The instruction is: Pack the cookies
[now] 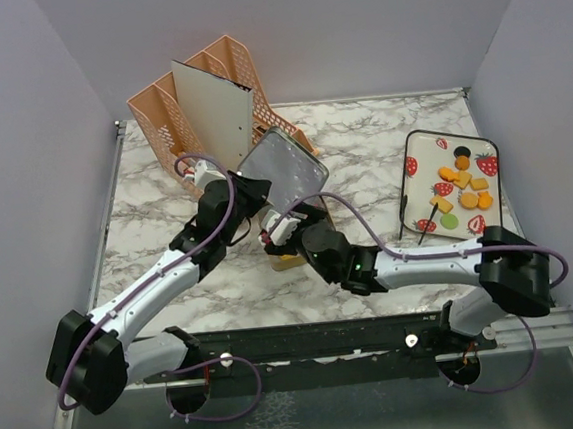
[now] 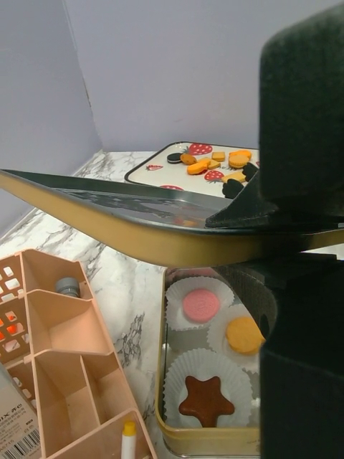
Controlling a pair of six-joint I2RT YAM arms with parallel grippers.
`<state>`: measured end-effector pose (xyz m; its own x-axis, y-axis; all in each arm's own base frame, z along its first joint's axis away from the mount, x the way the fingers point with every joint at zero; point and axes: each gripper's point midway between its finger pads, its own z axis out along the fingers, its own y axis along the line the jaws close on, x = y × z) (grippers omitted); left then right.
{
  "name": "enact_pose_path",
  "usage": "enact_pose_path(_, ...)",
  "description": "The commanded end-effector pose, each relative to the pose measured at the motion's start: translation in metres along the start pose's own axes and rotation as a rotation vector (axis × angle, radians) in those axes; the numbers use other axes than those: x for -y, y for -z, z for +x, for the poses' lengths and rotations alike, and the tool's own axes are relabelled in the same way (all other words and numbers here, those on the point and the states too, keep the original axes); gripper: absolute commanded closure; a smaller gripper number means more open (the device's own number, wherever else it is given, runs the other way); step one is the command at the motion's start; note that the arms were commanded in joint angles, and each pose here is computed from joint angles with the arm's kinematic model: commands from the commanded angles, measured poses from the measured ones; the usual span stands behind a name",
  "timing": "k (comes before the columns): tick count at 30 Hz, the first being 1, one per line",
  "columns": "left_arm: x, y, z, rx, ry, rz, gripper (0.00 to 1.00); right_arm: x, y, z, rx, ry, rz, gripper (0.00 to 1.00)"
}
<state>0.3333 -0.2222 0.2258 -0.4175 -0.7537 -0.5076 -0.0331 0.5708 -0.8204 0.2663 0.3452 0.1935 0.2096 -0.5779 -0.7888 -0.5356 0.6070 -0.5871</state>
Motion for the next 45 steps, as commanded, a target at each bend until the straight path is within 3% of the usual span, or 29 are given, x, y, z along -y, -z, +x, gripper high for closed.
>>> enact_pose_path(1,0.01,0.007,-0.009,0.029,0.034,0.04,1.0,0.027,-0.005,-0.016,0.012,0.071,0.207,0.24)
enact_pose_path(6,0.01,0.011,-0.01,0.031,0.038,0.048,1.0,0.026,-0.012,-0.014,-0.006,0.137,0.266,0.36)
enact_pose_path(14,0.011,0.02,-0.014,0.048,0.046,0.067,1.0,0.03,-0.014,-0.016,-0.007,0.159,0.35,0.84)
enact_pose_path(17,0.012,0.029,-0.022,0.079,0.04,0.078,0.86,0.031,-0.01,-0.022,0.008,0.112,0.325,0.99)
enact_pose_path(25,0.017,0.073,-0.07,0.275,-0.007,0.123,0.42,0.03,0.007,-0.044,0.056,-0.087,0.184,1.0)
enact_pose_path(31,0.015,0.101,-0.098,0.393,-0.1,0.113,0.17,0.032,0.012,-0.056,0.062,-0.187,0.141,1.0)
enact_pose_path(38,-0.002,0.107,-0.101,0.426,-0.26,0.07,0.05,0.042,0.019,-0.072,0.076,-0.363,0.105,1.0)
enact_pose_path(45,-0.019,0.094,-0.081,0.367,-0.325,0.054,0.03,0.062,0.034,-0.082,0.13,-0.691,0.006,0.99)
